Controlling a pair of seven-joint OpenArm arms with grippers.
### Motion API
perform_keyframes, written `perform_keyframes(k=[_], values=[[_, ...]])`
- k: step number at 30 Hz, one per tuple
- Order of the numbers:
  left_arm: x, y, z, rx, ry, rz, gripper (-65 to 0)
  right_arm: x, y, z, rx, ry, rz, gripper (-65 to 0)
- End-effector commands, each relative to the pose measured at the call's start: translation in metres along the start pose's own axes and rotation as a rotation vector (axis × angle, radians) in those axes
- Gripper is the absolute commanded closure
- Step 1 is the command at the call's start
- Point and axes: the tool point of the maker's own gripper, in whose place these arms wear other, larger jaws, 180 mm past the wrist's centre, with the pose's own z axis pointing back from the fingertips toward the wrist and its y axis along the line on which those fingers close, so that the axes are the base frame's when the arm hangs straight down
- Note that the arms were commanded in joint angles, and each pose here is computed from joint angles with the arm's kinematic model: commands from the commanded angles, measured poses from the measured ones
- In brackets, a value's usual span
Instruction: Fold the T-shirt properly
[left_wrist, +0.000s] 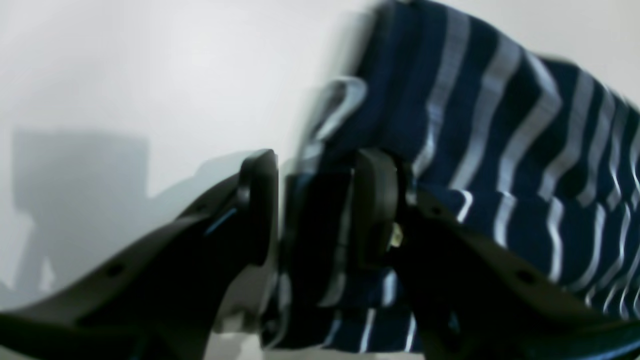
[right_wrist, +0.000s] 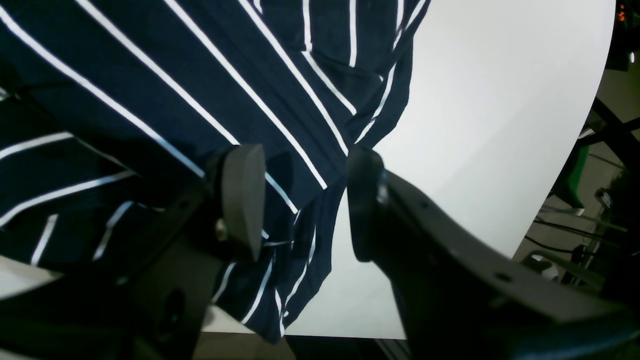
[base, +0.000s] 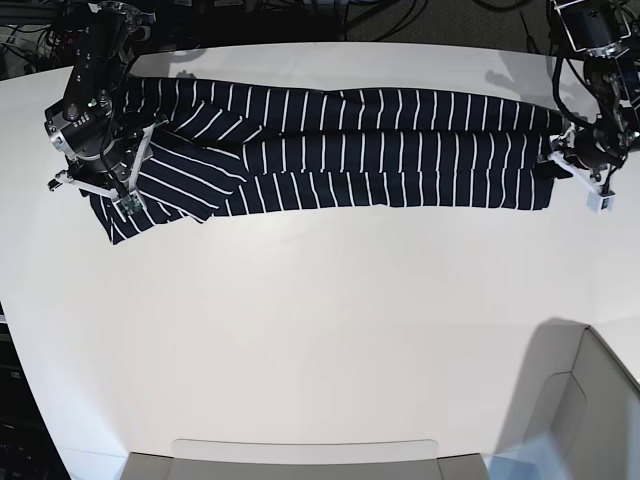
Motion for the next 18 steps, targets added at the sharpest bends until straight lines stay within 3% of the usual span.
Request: perform_keyframes(k=[1, 6, 13, 16, 18], values=[[0.005, 0.003, 0.006, 0.000, -0.015, -0.039, -26.4, 0.005, -0.007, 0.004, -0.022, -0.016, 0.017, -27.2], [-0.041, -0.009, -0.024, -0.063, 0.126, -0.053, -26.5, 0.006, -0.008, 0.004, -0.024, -0.019, 0.016, -27.2], [-0.092, -0.042, -0.058, -0.150, 0.250, -0.111, -25.1, 0.008, -0.008, 0.004, -0.024, -0.024, 0.013, -27.2], [-0.096, -0.053, -0.060, -0.225, 0.265, -0.180, -15.8, 0.009, -0.007, 0.004, -0.021, -0.028, 0.009, -27.2], [-0.090, -0.049, -0.064, -0.217, 0.266, -0.162, -7.5, 0.010, -0.007, 0.004, -0.020, -0.030, 0.009, -27.2]])
